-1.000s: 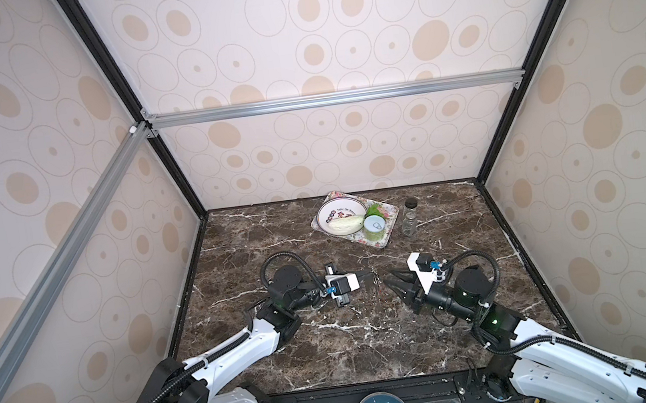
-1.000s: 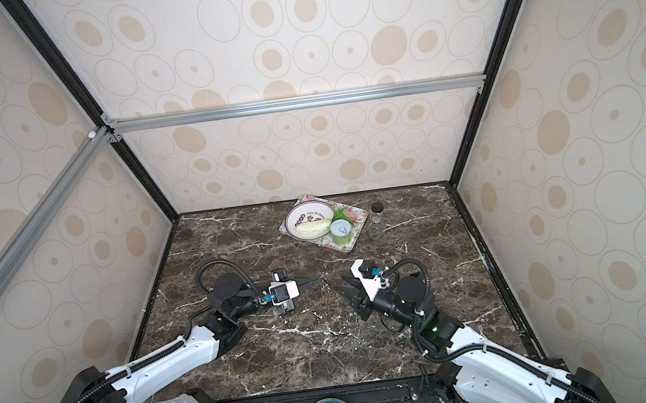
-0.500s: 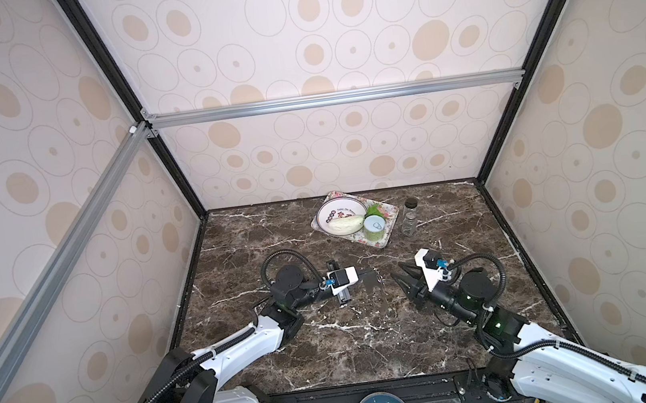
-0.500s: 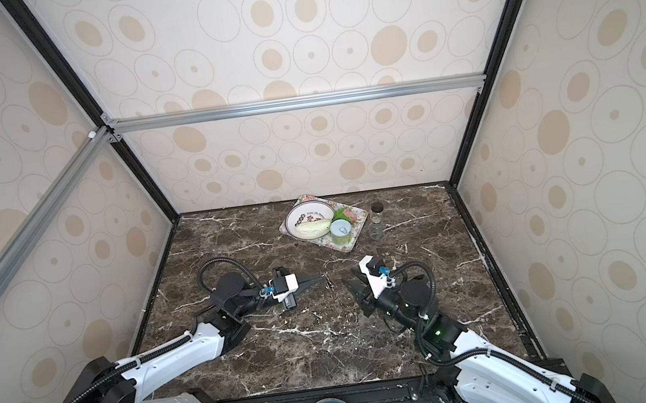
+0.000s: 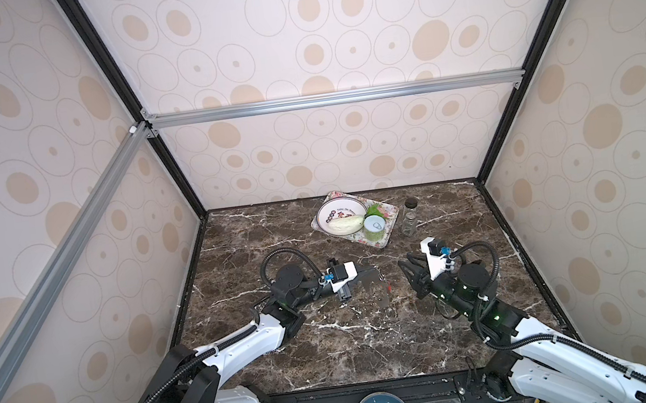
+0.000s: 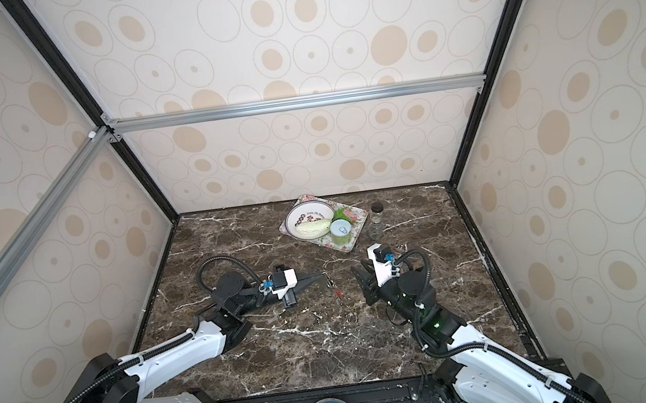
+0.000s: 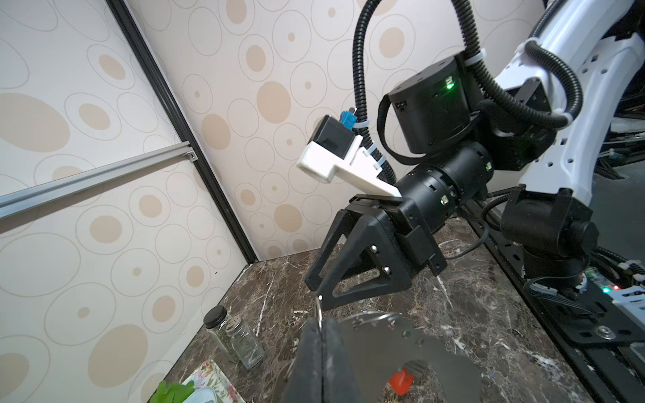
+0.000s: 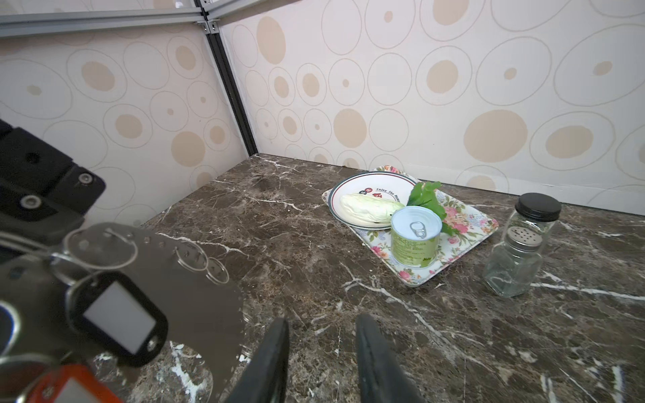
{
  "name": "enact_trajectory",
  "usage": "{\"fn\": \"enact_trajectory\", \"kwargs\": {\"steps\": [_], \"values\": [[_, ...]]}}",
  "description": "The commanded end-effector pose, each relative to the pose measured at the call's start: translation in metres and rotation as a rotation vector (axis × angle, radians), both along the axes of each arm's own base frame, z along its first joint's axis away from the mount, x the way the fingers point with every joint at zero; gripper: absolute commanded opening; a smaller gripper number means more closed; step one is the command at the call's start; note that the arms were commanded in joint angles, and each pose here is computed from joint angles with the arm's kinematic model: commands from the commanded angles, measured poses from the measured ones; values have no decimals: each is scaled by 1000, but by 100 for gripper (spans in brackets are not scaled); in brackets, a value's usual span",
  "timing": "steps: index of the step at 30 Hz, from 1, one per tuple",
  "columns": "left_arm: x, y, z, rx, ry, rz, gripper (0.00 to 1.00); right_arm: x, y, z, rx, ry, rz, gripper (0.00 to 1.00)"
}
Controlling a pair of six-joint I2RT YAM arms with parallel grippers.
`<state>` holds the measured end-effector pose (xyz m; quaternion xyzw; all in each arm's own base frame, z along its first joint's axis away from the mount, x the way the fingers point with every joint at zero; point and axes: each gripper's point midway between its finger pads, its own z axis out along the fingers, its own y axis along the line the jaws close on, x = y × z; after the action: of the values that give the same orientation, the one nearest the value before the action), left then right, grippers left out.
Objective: Put the keys on the keyring
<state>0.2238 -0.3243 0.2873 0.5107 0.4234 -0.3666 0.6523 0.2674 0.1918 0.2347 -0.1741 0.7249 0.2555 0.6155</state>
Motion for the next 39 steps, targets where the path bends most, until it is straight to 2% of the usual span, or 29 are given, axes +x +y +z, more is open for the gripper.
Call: {"fn": "enact_trajectory", "kwargs": {"steps": [1, 8, 18, 29, 39], "values": [[1, -3, 30, -69, -54, -21, 0, -9, 9, 15, 36, -45, 74, 34], [2, -10, 25, -44, -48, -55, 0, -24, 24, 20, 62, -86, 198, 34], [-2, -11, 24, -39, -55, -76, 0, -33, 39, 17, 64, -80, 295, 32], [-2, -13, 20, -22, -63, -92, 0, -56, 56, 25, 47, -116, 423, 35], [-9, -15, 18, -11, -70, -139, 0, -55, 58, 23, 18, -113, 409, 39]]}}
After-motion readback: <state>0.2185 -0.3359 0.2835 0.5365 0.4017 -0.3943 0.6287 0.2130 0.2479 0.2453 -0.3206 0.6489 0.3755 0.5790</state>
